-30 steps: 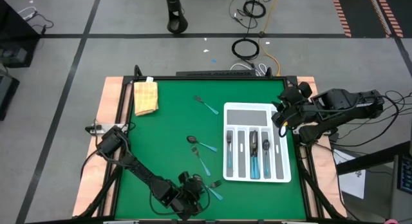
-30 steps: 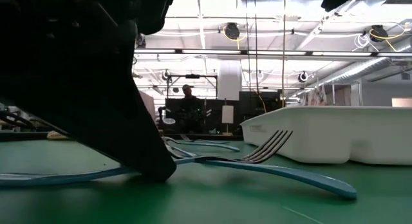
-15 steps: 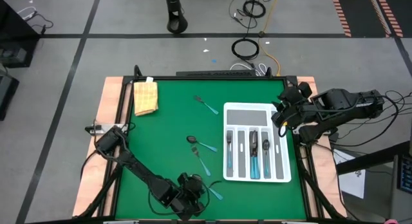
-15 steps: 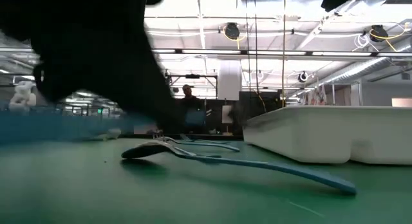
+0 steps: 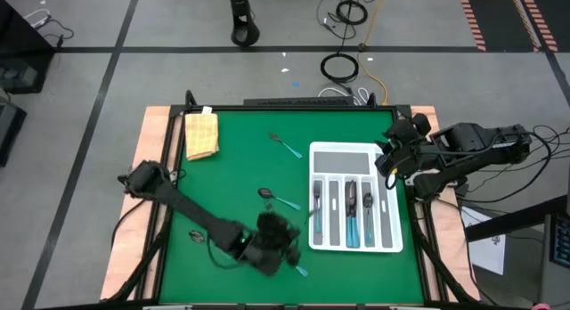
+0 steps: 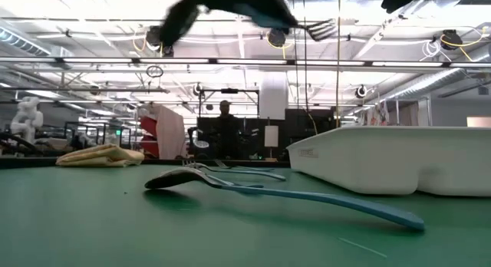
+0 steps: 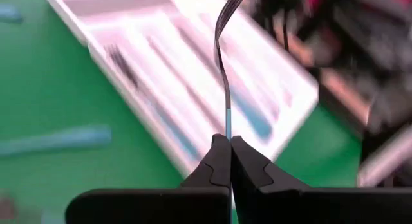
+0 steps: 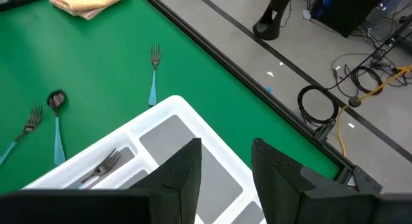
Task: Sort silverware
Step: Put the bottom blue fork into the tray
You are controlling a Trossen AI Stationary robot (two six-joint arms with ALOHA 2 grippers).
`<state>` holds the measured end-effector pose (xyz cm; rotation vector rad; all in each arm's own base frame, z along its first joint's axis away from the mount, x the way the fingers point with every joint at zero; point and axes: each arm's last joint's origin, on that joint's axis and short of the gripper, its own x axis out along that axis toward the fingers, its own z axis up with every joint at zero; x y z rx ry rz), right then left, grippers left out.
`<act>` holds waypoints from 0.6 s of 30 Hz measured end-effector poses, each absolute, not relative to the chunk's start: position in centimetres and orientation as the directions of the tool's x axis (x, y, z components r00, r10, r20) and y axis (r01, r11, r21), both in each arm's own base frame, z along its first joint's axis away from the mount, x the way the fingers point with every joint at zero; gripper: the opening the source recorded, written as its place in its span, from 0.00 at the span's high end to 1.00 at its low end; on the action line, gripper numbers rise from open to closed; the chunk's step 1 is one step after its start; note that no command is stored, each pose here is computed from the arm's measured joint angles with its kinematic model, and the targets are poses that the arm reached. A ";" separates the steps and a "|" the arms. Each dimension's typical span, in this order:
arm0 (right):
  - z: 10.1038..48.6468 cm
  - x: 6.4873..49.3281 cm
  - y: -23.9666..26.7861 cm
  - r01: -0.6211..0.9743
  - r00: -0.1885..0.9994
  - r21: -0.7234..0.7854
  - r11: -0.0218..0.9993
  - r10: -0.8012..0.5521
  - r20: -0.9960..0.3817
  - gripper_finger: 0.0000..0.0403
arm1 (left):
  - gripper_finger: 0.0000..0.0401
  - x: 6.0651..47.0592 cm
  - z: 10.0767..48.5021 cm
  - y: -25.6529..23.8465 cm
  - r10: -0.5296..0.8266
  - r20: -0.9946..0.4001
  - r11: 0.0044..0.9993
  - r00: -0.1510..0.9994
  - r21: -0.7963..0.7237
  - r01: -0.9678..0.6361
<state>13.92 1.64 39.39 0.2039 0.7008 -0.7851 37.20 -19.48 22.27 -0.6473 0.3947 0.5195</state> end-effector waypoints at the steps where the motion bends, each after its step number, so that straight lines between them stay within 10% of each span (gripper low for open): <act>1: 39.4 13.9 1.6 0.710 0.499 -0.077 0.700 -0.578 -0.646 0.69 | 1.00 37.9 22.5 -18.4 0.354 -0.479 0.655 0.803 -0.486 -0.579; 18: 39.6 13.7 1.6 0.693 0.515 -0.081 0.716 -0.571 -0.639 0.69 | 1.00 43.7 18.0 -10.9 0.323 -0.484 0.331 0.813 -0.748 -0.576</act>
